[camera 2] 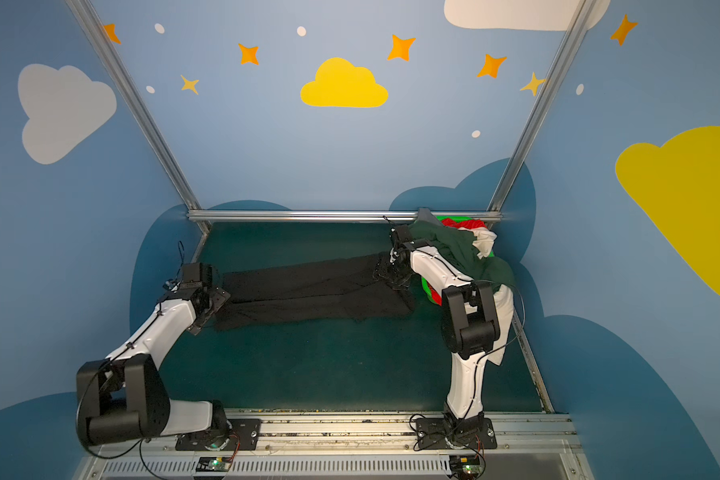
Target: Fold and stack the t-shirts
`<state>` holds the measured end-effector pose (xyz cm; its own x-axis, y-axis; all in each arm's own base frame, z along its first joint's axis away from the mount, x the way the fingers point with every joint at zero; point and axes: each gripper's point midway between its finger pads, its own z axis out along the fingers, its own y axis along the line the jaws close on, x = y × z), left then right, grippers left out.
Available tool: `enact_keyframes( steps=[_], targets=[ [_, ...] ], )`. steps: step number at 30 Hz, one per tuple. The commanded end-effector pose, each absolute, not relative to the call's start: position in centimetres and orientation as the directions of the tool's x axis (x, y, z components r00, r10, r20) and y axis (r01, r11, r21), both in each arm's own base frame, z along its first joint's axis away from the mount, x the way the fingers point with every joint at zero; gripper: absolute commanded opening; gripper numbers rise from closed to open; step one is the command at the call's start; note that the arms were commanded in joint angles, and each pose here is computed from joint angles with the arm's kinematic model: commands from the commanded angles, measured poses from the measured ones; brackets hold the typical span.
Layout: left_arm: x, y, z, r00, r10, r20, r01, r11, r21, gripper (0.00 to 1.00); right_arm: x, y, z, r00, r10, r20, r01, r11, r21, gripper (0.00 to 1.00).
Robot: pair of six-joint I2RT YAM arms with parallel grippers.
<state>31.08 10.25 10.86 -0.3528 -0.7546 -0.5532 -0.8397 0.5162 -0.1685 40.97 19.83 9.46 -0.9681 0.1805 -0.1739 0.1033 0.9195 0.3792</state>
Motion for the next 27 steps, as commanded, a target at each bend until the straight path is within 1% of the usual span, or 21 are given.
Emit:
enact_keyframes(
  steps=[1,3,5,9,13,15,18,21,23,25,27],
  targets=[
    [30.6,10.1,13.1,-0.379,-0.656,-0.653,-0.810,0.576,-0.107,1.00,39.3,18.5,12.1,-0.961,0.157,-0.227,0.076,0.941,0.329,0.79],
    [30.7,9.4,14.4,-0.389,-0.606,-0.694,-0.790,0.607,-0.089,1.00,37.8,18.7,12.2,-0.966,0.135,-0.218,0.055,0.939,0.340,0.79],
    [30.7,8.5,15.1,-0.400,-0.587,-0.704,-0.770,0.632,-0.089,1.00,36.1,19.2,11.9,-0.974,0.108,-0.199,0.032,0.936,0.351,0.79],
    [30.6,6.4,15.8,-0.413,-0.600,-0.685,-0.723,0.673,-0.154,1.00,32.7,21.2,10.3,-0.991,0.032,-0.132,-0.020,0.928,0.371,0.79],
    [31.0,4.1,16.5,-0.416,-0.625,-0.661,-0.651,0.712,-0.263,1.00,30.8,23.5,8.1,-0.995,-0.034,-0.092,-0.066,0.927,0.369,0.78],
    [31.0,3.4,16.8,-0.413,-0.641,-0.647,-0.628,0.715,-0.308,1.00,30.5,24.9,7.0,-0.996,-0.052,-0.076,-0.078,0.920,0.384,0.76],
    [31.0,3.0,17.0,-0.414,-0.644,-0.643,-0.611,0.720,-0.327,1.00,30.9,26.2,5.5,-0.997,-0.056,-0.058,-0.075,0.917,0.392,0.73],
    [30.9,3.1,17.2,-0.426,-0.627,-0.652,-0.605,0.733,-0.310,1.00,31.6,25.9,3.9,-0.995,-0.062,-0.074,-0.082,0.949,0.306,0.70],
    [30.8,3.4,17.3,-0.424,-0.621,-0.659,-0.612,0.733,-0.297,1.00,31.7,25.9,2.9,-0.995,-0.072,-0.063,-0.087,0.958,0.275,0.68],
    [30.6,3.8,17.2,-0.412,-0.620,-0.668,-0.626,0.725,-0.287,1.00,31.7,26.1,2.2,-0.996,-0.077,-0.045,-0.086,0.959,0.268,0.62],
    [30.5,4.0,17.2,-0.409,-0.618,-0.671,-0.632,0.723,-0.280,1.00,31.8,26.3,1.9,-0.995,-0.088,-0.048,-0.097,0.962,0.255,0.53]
  ],
)
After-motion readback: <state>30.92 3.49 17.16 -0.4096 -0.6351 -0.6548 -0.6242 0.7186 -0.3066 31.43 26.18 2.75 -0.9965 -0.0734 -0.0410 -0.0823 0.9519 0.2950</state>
